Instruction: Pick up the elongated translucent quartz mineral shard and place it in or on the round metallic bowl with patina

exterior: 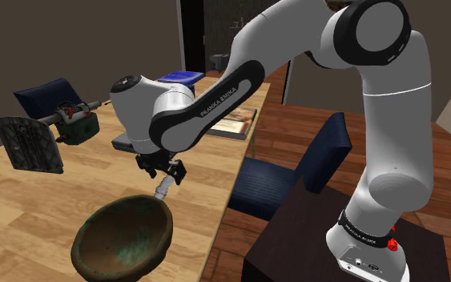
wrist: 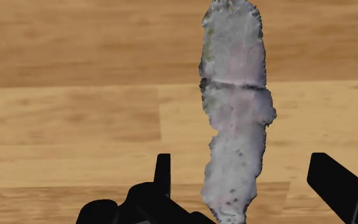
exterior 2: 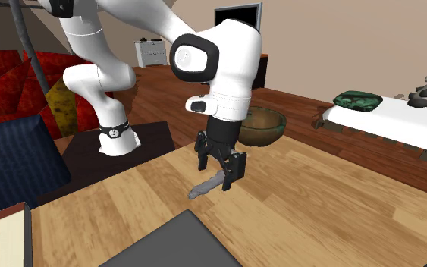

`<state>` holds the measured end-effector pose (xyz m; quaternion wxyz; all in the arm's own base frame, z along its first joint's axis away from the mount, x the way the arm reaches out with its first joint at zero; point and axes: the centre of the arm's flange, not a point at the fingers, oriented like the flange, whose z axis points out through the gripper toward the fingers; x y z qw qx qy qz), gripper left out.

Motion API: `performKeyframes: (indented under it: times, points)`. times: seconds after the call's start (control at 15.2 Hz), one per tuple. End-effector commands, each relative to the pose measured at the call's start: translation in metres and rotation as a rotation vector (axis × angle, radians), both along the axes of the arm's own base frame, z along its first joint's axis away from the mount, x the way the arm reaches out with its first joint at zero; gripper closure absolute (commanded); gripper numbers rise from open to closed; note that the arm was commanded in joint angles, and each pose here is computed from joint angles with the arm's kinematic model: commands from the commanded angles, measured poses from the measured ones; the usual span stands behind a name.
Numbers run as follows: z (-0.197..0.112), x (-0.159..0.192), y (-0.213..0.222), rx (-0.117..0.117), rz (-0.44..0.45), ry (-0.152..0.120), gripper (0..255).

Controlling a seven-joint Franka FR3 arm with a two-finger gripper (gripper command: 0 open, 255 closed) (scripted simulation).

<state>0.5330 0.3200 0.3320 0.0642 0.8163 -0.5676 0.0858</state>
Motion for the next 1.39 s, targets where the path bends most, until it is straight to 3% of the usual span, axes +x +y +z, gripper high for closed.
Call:
performKeyframes:
  times: [0.0,0.53,0.59,1.32]
  points:
    - [-0.008,0.000,-0.001,0.000,0.000,0.000,0]
    - [-0.008,0.000,-0.001,0.000,0.000,0.000,0]
    - [-0.008,0.000,-0.001,0.000,0.000,0.000,255]
    - [0.003,0.000,-0.001,0.000,0.000,0.000,255]
